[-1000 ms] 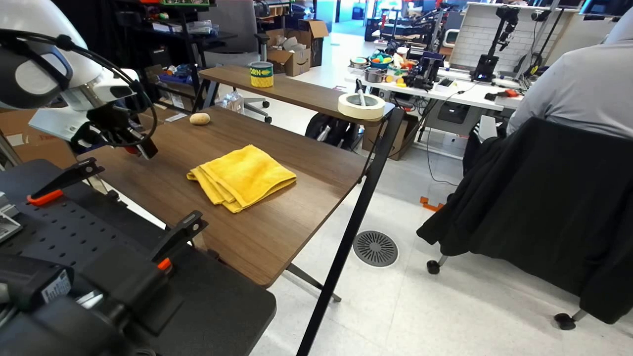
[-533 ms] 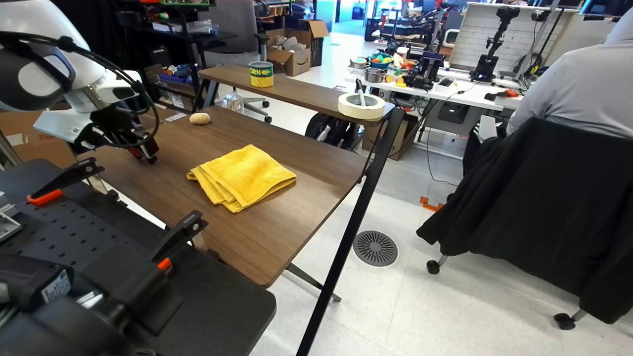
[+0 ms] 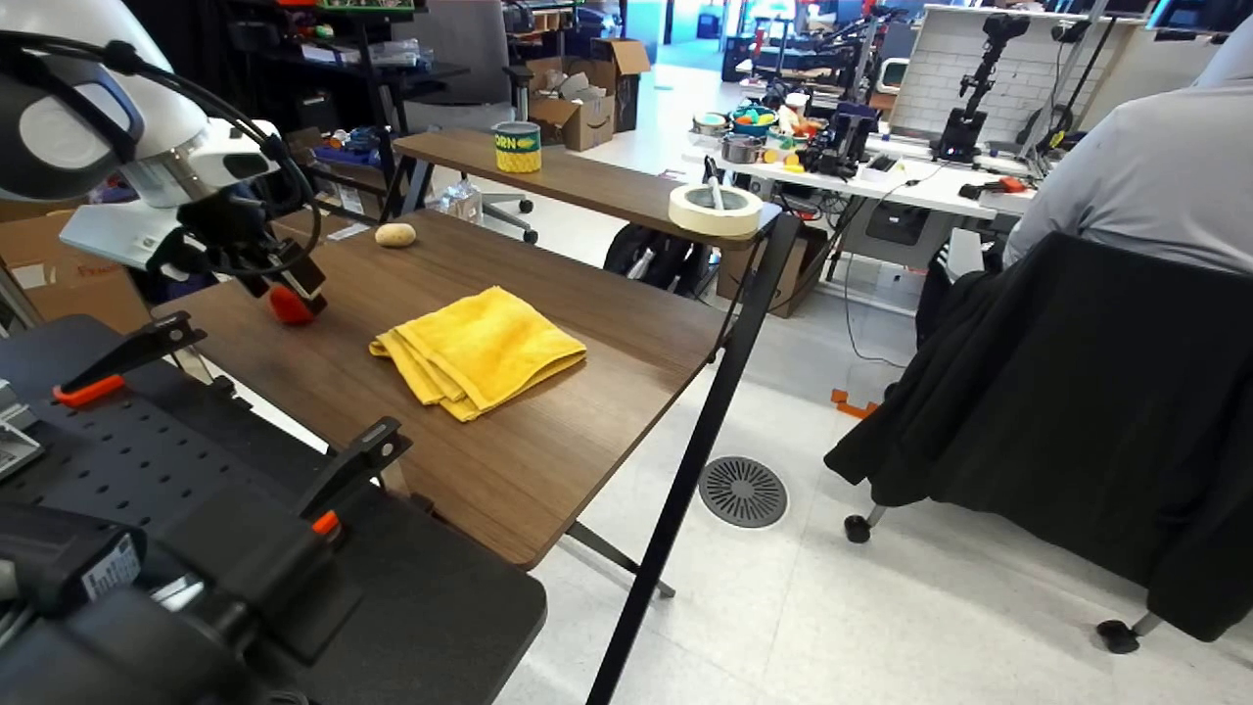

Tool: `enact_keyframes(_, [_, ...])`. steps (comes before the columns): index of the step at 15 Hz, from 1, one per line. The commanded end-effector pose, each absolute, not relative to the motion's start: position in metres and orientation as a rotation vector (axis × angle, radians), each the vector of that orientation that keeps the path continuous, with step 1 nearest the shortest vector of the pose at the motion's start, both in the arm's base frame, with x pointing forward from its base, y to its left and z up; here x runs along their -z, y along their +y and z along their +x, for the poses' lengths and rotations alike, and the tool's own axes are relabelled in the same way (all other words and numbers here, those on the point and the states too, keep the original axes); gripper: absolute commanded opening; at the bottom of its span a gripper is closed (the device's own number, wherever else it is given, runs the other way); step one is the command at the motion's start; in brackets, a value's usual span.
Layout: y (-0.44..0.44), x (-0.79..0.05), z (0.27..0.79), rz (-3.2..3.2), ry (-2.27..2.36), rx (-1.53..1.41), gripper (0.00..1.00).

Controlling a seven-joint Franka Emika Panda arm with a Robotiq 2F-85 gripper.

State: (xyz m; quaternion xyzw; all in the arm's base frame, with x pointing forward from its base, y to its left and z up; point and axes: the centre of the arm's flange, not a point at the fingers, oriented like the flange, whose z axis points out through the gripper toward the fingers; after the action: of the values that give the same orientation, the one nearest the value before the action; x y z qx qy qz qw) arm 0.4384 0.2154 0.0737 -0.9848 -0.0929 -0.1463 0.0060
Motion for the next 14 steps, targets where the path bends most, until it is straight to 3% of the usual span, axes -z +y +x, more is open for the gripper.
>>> enact_keyframes(1, [0.208, -0.079, 0.442, -3.095, -0.282, 0.478, 1.00])
enact_keyframes(11, [0.194, -0.097, 0.450, -3.113, -0.261, 0.537, 1.00])
enact_keyframes(14, [0.226, -0.105, 0.460, -3.051, -0.270, 0.791, 1.00])
